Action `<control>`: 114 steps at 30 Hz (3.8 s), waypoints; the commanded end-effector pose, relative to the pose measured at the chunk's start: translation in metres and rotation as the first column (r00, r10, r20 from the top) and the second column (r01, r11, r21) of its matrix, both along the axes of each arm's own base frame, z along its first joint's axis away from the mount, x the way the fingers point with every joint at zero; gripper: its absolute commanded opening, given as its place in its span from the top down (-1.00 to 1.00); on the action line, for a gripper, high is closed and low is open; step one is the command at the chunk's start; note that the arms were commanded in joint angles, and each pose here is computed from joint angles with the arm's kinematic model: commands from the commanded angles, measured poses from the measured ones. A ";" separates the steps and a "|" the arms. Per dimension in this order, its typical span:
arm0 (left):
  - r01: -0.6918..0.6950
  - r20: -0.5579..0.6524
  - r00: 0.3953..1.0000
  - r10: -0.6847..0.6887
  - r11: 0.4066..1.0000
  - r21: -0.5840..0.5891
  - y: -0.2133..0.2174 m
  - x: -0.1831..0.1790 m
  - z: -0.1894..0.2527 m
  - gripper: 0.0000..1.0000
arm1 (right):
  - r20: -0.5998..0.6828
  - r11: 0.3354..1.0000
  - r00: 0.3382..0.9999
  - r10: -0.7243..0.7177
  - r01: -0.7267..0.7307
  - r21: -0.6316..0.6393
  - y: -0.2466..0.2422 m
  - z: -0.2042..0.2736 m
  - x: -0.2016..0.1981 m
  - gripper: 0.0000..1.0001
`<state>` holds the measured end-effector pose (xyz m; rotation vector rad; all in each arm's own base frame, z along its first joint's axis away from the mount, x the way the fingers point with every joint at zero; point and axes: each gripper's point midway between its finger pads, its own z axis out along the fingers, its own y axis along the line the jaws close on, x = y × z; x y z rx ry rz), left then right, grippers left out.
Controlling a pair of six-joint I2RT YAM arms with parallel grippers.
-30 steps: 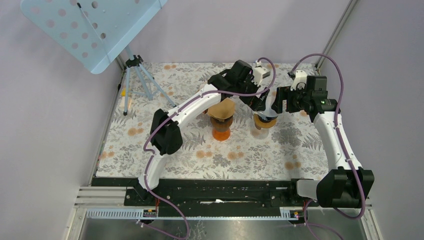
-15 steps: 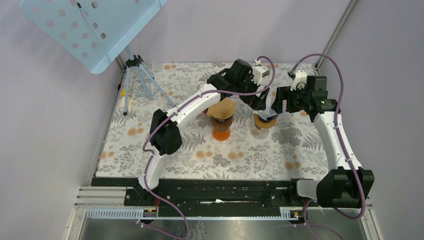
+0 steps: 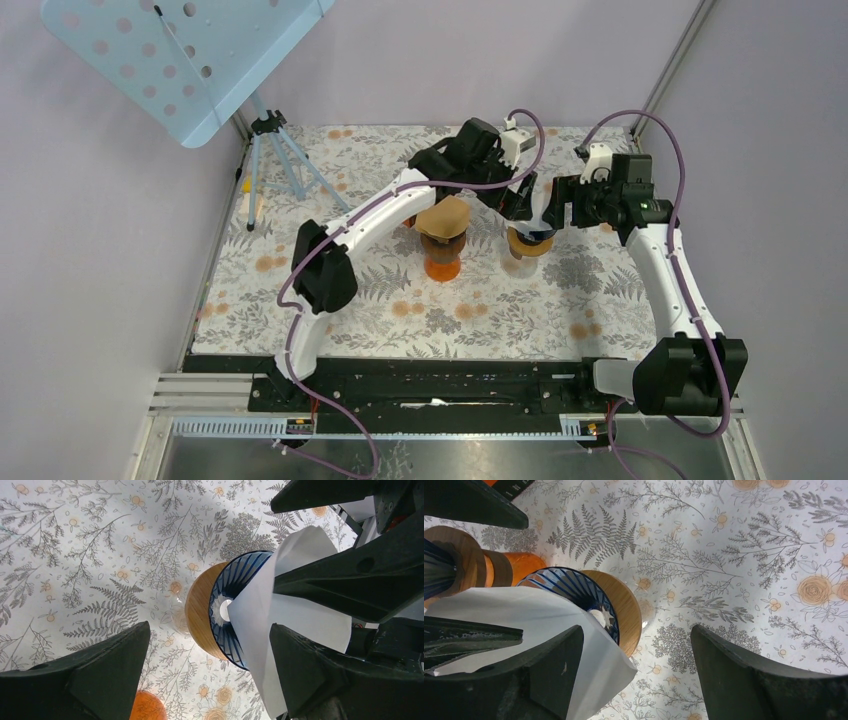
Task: Place the coffee filter in the dripper
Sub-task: Place the coffee filter in the coffee dripper.
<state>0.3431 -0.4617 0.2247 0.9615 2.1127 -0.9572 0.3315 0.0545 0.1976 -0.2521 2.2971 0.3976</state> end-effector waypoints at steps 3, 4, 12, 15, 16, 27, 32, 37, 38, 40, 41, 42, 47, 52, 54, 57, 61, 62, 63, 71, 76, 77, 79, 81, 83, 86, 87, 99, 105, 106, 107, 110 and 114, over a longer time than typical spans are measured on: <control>-0.033 0.019 0.999 0.034 0.998 -0.062 -0.003 0.001 0.024 -0.98 | -0.025 1.000 1.000 0.007 -0.007 0.009 0.001 -0.008 -0.006 -0.70; -0.040 0.009 0.999 0.041 0.997 -0.065 -0.003 0.001 0.023 -0.98 | -0.025 1.000 1.000 0.006 -0.006 0.006 0.001 -0.009 -0.007 -0.70; -0.075 -0.023 0.997 0.073 0.996 -0.055 -0.002 0.002 0.012 -0.98 | -0.027 1.000 1.000 -0.002 0.002 -0.011 -0.002 -0.012 -0.008 -0.69; -0.086 -0.029 0.996 0.085 0.996 -0.038 -0.001 0.004 0.002 -0.98 | -0.028 1.000 1.000 -0.006 0.005 -0.017 -0.003 -0.013 -0.007 -0.69; -0.089 -0.032 0.996 0.088 0.995 -0.034 -0.001 0.004 -0.001 -0.98 | -0.032 1.000 0.999 -0.006 0.006 -0.022 -0.004 -0.015 -0.007 -0.68; -0.084 -0.055 0.995 0.084 0.996 -0.003 -0.005 0.007 -0.024 -0.98 | -0.050 0.998 0.999 -0.017 0.014 -0.062 -0.010 -0.031 -0.004 -0.67; -0.081 -0.064 0.995 0.081 0.997 0.010 -0.004 0.007 -0.032 -0.98 | -0.052 0.997 0.999 -0.017 0.013 -0.074 -0.011 -0.034 -0.004 -0.67; -0.078 -0.059 0.995 0.080 0.997 0.030 -0.002 0.006 -0.041 -0.98 | -0.053 0.997 0.998 -0.017 0.013 -0.075 -0.011 -0.036 -0.004 -0.67; -0.076 -0.056 0.995 0.078 0.997 0.033 -0.002 0.006 -0.042 -0.98 | -0.055 0.997 0.998 -0.016 0.011 -0.074 -0.011 -0.037 -0.004 -0.67; -0.078 -0.046 0.996 0.080 0.996 0.042 -0.001 0.007 -0.044 -0.98 | -0.055 0.997 0.998 -0.014 0.010 -0.072 -0.010 -0.038 -0.004 -0.67; -0.079 -0.040 0.996 0.081 0.996 0.046 0.000 0.008 -0.045 -0.98 | -0.054 0.997 0.998 -0.014 0.010 -0.072 -0.009 -0.038 -0.005 -0.67; -0.081 -0.033 0.996 0.083 0.995 0.052 0.001 0.009 -0.046 -0.98 | -0.056 0.997 0.998 -0.012 0.008 -0.070 -0.008 -0.040 -0.005 -0.67; -0.079 -0.004 0.997 0.079 0.995 0.064 0.003 0.009 -0.048 -0.98 | -0.060 0.998 0.998 -0.007 0.003 -0.064 -0.005 -0.045 -0.008 -0.67; -0.073 0.006 0.997 0.072 0.995 0.065 0.004 0.009 -0.047 -0.98 | -0.052 0.997 0.999 -0.008 0.004 -0.073 -0.006 -0.042 -0.009 -0.68; -0.071 0.013 0.997 0.071 0.996 0.059 0.004 0.010 -0.043 -0.98 | -0.043 0.997 0.999 -0.012 0.009 -0.078 -0.007 -0.036 -0.008 -0.68; -0.069 0.028 0.997 0.068 0.997 0.047 0.003 0.010 -0.034 -0.98 | -0.022 0.997 1.000 -0.015 0.013 -0.079 -0.008 -0.025 -0.006 -0.68; -0.068 0.044 0.997 0.066 0.997 0.034 0.003 0.011 -0.022 -0.98 | -0.011 0.998 1.000 -0.010 0.009 -0.061 -0.005 -0.013 -0.004 -0.68; -0.068 0.048 0.997 0.066 0.997 0.032 0.003 0.011 -0.021 -0.98 | -0.010 0.999 1.000 -0.008 0.007 -0.054 -0.004 -0.010 -0.004 -0.68; -0.068 0.050 0.997 0.066 0.997 0.030 0.003 0.012 -0.019 -0.98 | -0.011 0.999 1.000 -0.005 0.004 -0.047 -0.002 -0.008 -0.004 -0.68; -0.059 0.060 0.996 0.059 0.998 0.007 0.000 0.012 -0.006 -0.98 | -0.014 1.000 1.000 0.008 -0.008 -0.004 0.005 0.001 -0.006 -0.68; -0.050 0.049 0.998 0.051 0.999 -0.011 -0.002 0.009 0.002 -0.98 | -0.016 1.000 1.000 0.010 -0.010 -0.002 0.005 0.002 -0.007 -0.68; -0.048 0.046 0.998 0.049 0.999 -0.014 -0.003 0.009 0.002 -0.98 | -0.016 1.000 1.000 0.011 -0.011 -0.002 0.006 0.002 -0.007 -0.68; -0.045 0.042 0.998 0.046 0.999 -0.024 -0.004 0.007 0.006 -0.98 | -0.015 1.000 1.000 0.011 -0.011 -0.001 0.006 0.003 -0.007 -0.68; -0.040 0.040 0.998 0.041 0.999 -0.035 -0.005 0.006 0.010 -0.98 | -0.013 1.000 1.000 0.013 -0.013 0.002 0.006 0.005 -0.007 -0.68; -0.038 0.041 0.998 0.040 0.998 -0.041 -0.005 0.006 0.013 -0.98 | -0.008 1.000 1.000 0.013 -0.013 0.001 0.006 0.007 -0.007 -0.68; -0.037 0.044 0.998 0.039 0.998 -0.049 -0.005 0.005 0.018 -0.98 | -0.009 1.000 1.000 0.013 -0.013 0.002 0.006 0.008 -0.008 -0.68; -0.036 0.044 0.998 0.038 0.998 -0.051 -0.006 0.005 0.020 -0.98 | -0.007 1.000 1.000 0.013 -0.013 0.002 0.006 0.008 -0.008 -0.68; -0.018 0.054 0.998 0.023 0.995 -0.097 -0.005 -0.001 0.045 -0.98 | -0.003 1.000 1.000 0.012 -0.012 0.000 0.006 0.015 -0.007 -0.68; -0.007 0.068 0.998 0.016 0.992 -0.125 -0.002 -0.004 0.063 -0.98 | 0.009 1.000 1.000 0.018 -0.018 0.006 0.007 0.024 -0.008 -0.69; -0.006 0.071 0.997 0.015 0.992 -0.129 -0.001 -0.004 0.066 -0.98 | 0.010 1.000 1.000 0.019 -0.019 0.007 0.008 0.025 -0.008 -0.69; -0.005 0.072 0.997 0.015 0.991 -0.132 0.000 -0.004 0.068 -0.98 | 0.011 1.000 1.000 0.020 -0.020 0.008 0.008 0.026 -0.009 -0.69; -0.002 0.077 0.997 0.013 0.990 -0.140 0.001 -0.004 0.072 -0.98 | 0.012 1.000 1.000 0.021 -0.021 0.009 0.008 0.029 -0.010 -0.69; -0.001 0.081 0.997 0.013 0.989 -0.145 0.004 -0.004 0.076 -0.98 | 0.017 1.000 1.000 0.025 -0.025 0.013 0.009 0.034 -0.010 -0.69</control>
